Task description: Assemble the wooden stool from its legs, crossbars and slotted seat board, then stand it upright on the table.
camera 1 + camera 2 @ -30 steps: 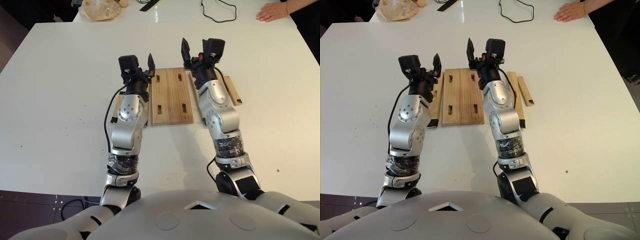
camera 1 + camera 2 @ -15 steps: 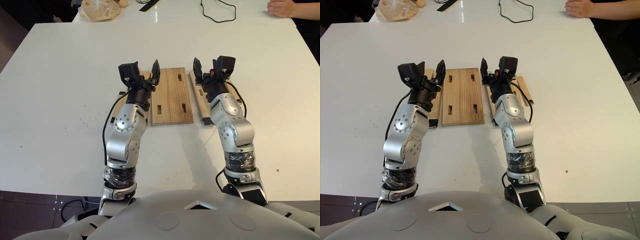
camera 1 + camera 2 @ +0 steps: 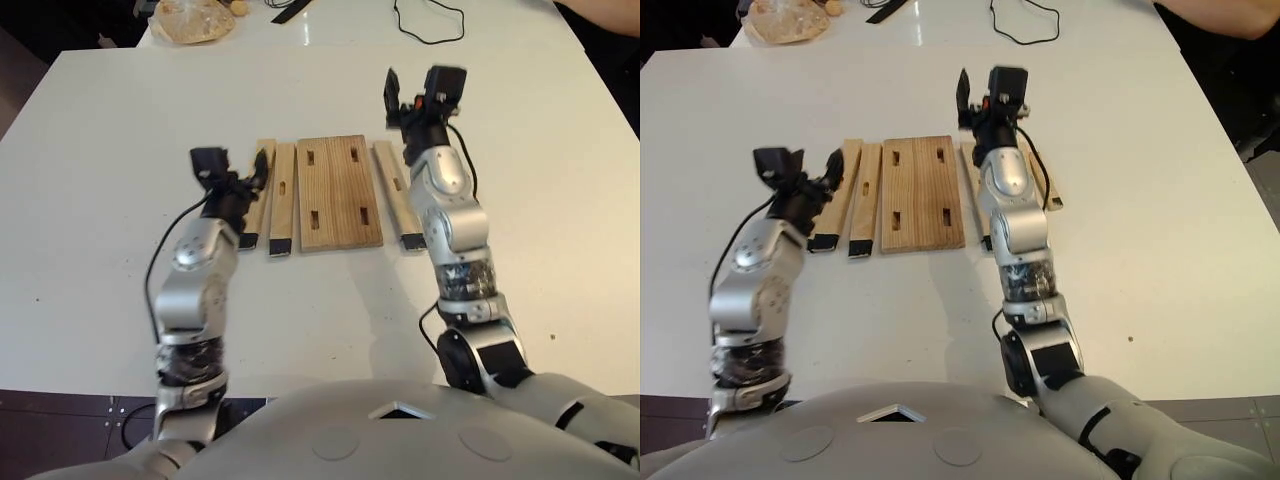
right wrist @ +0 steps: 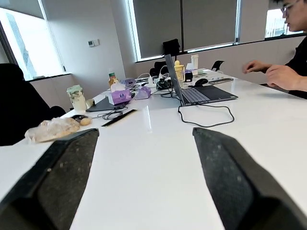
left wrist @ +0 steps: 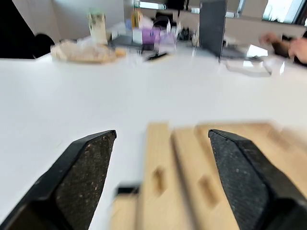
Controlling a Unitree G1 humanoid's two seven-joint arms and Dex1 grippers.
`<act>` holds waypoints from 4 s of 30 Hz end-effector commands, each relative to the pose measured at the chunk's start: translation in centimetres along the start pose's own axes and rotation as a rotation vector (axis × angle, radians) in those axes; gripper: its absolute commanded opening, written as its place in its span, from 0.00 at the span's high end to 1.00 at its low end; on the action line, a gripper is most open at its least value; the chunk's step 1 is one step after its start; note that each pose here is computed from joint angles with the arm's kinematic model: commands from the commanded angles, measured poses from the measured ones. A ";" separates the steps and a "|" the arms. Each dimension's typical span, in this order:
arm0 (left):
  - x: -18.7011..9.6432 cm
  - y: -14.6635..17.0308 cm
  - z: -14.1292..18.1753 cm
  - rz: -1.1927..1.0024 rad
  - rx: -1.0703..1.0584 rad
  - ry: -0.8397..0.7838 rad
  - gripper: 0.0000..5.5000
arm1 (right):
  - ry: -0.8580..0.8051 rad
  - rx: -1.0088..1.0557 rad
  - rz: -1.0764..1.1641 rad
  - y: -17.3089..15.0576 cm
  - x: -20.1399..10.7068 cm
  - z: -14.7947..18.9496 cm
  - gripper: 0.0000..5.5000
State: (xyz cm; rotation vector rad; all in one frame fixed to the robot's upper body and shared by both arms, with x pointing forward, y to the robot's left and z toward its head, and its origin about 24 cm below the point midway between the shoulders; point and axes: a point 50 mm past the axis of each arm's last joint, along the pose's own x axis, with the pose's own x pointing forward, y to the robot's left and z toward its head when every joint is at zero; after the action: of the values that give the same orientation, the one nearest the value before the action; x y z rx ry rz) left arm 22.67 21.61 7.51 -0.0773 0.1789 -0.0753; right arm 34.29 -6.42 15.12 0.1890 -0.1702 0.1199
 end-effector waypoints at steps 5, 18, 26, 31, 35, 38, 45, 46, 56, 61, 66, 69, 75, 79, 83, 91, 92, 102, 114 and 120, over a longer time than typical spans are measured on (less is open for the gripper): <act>-2.0 1.8 -1.3 -0.112 -0.004 0.105 0.35 | 0.005 0.020 0.010 3.0 0.6 -1.5 0.34; -1.4 3.0 -2.8 -0.084 0.078 0.180 0.35 | 0.009 0.029 0.037 3.6 0.0 -1.5 0.34; -1.3 3.3 -3.7 -0.074 0.105 0.205 0.35 | 0.016 0.034 0.050 3.7 -0.1 -1.5 0.34; -1.0 3.4 -3.8 -0.072 0.113 0.214 0.35 | 0.016 0.036 0.058 3.8 -0.2 -1.4 0.34; -1.0 2.8 -4.0 -0.107 0.123 0.228 0.35 | 0.017 0.043 0.059 3.8 -0.2 -1.3 0.34; -1.1 2.3 -4.3 -0.140 0.129 0.241 0.35 | 0.017 0.044 0.057 3.7 -0.1 -1.2 0.34; -1.4 2.1 -4.7 -0.138 0.145 0.277 0.35 | 0.017 0.050 0.048 3.6 -0.2 -1.2 0.34; -1.4 2.0 -4.8 -0.128 0.144 0.288 0.35 | 0.017 0.050 0.047 3.6 -0.2 -1.2 0.34; -3.3 2.0 -6.2 -0.049 0.052 0.459 0.61 | 0.009 0.052 0.027 3.4 -0.3 -1.0 0.34; -3.5 2.1 -6.7 -0.026 0.070 0.522 0.72 | 0.006 0.058 0.021 3.4 -0.2 -1.0 0.34; -2.2 1.6 -5.8 -0.036 0.097 0.485 0.76 | -0.008 0.123 -0.018 2.5 -0.2 -0.7 0.34; 0.9 1.1 -1.8 -0.046 0.041 0.291 0.76 | -0.011 0.203 -0.025 1.1 0.1 0.5 0.34; 4.6 -1.7 13.1 -0.363 -0.404 -0.408 0.76 | -0.031 0.417 0.421 0.7 1.1 5.6 0.34; 2.1 -3.8 18.0 -0.756 -0.519 -0.681 0.76 | -0.076 0.402 0.753 -0.5 1.2 9.6 0.34; 1.0 -5.3 17.8 -0.944 -0.500 -0.688 0.76 | -0.145 0.337 0.843 -1.9 1.6 12.5 0.34; -0.2 -6.1 15.1 -1.184 -0.466 -0.499 0.76 | -0.129 0.469 1.192 -2.2 -0.6 15.0 0.34; -0.3 -6.2 14.9 -1.204 -0.452 -0.474 0.76 | -0.111 0.501 1.251 -2.1 -1.1 15.3 0.34; -0.7 -7.1 13.1 -1.344 -0.335 -0.320 0.76 | 0.104 0.524 1.442 -1.8 -2.8 16.0 0.34; -0.7 -7.6 12.5 -1.350 -0.321 -0.277 0.76 | 0.140 0.423 1.532 -1.7 -3.9 14.7 0.34; -0.8 -7.6 12.4 -1.349 -0.322 -0.278 0.76 | 0.178 0.414 1.493 -1.9 -3.4 14.0 0.48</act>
State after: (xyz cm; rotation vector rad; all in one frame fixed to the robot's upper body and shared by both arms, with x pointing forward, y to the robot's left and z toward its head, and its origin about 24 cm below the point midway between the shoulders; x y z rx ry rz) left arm 23.76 14.89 20.34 -0.5405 -0.1692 -1.3797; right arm 28.73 -11.24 27.95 0.4484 -0.0938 1.6861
